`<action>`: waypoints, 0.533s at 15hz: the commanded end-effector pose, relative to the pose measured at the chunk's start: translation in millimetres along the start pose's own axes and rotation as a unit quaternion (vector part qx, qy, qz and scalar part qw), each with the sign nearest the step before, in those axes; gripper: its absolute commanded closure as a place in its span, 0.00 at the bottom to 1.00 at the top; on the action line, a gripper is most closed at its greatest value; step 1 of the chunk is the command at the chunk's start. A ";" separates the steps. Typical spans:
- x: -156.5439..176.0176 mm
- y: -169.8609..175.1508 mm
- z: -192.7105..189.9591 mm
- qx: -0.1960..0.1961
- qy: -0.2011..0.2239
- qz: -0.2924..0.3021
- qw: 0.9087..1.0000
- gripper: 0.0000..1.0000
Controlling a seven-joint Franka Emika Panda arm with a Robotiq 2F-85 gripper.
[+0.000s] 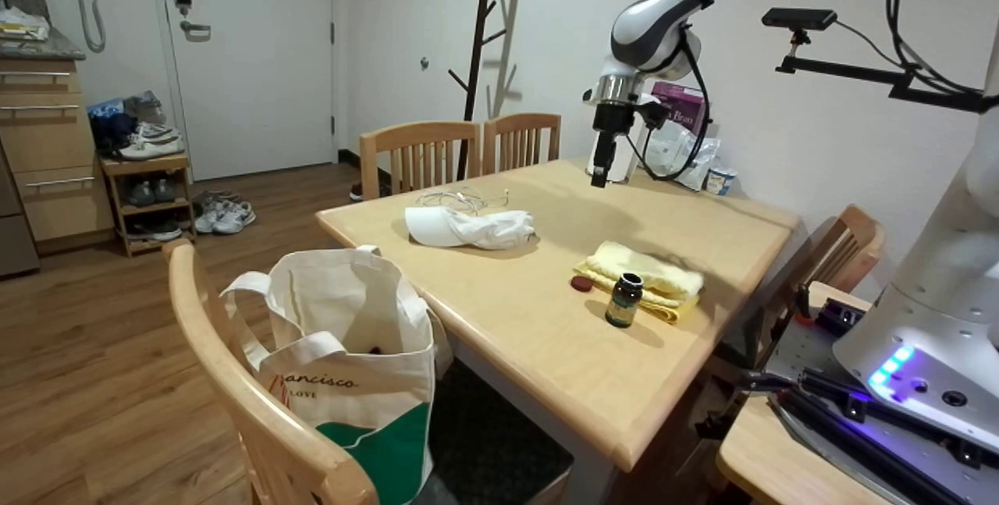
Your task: Use the towel to wipe the table
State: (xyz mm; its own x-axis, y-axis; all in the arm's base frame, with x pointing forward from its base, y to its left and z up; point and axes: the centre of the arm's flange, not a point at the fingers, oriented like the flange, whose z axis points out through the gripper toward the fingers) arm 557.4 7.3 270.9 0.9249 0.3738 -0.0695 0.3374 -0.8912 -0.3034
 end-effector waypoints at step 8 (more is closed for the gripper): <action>3.8 12.8 6.5 -0.115 0.092 0.082 0.986 0.00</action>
